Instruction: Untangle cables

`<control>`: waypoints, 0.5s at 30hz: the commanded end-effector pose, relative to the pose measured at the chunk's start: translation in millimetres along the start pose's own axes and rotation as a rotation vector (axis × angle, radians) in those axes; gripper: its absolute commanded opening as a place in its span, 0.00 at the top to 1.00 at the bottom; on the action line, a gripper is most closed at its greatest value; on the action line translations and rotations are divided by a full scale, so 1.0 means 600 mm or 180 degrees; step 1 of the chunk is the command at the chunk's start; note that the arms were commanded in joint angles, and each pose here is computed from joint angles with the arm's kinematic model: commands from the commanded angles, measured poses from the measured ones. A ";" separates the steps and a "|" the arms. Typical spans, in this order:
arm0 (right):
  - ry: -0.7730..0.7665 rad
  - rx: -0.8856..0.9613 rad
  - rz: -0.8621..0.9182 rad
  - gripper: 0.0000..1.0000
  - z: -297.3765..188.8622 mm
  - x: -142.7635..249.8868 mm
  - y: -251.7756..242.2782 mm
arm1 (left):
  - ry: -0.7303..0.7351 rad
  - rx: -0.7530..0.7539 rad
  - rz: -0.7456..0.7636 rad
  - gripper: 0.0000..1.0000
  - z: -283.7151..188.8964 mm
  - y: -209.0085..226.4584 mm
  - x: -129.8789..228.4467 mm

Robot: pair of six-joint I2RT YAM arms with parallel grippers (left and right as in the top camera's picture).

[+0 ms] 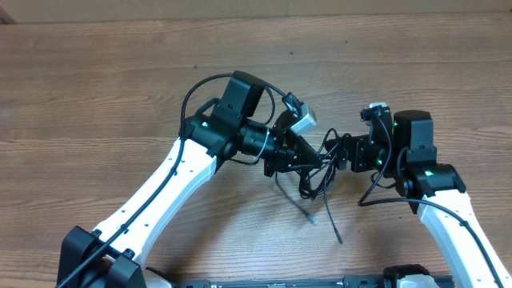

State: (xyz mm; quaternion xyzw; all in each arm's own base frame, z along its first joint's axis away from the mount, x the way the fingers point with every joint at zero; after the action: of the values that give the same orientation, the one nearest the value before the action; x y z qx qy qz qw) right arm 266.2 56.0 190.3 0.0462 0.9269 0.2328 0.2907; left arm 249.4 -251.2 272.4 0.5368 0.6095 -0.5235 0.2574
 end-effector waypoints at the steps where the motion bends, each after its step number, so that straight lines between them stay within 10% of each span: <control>1: -0.0278 0.0704 0.0288 0.07 -0.007 -0.019 -0.033 | -0.0054 0.0244 0.0009 0.96 0.003 -0.031 -0.016; 15: -0.0600 0.1573 0.0717 0.07 -0.023 -0.022 -0.075 | 0.0222 -0.0032 -0.0259 0.96 0.002 -0.023 0.008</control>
State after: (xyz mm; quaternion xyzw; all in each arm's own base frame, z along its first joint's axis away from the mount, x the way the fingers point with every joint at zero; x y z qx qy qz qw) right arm 266.8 20.9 180.1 0.1922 0.9301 0.0767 0.3035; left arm 239.7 -248.6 262.7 0.5230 0.6420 -0.5188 0.2121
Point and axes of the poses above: each gripper's point midway between its finger pads, its own z axis out along the fingers, its own y axis along the line the jaws close on, x = y × z, the point moved 8 cm from there along -z, back along the fingers, and after that the axes turned 13 degrees about z, right-handed, at the moved point
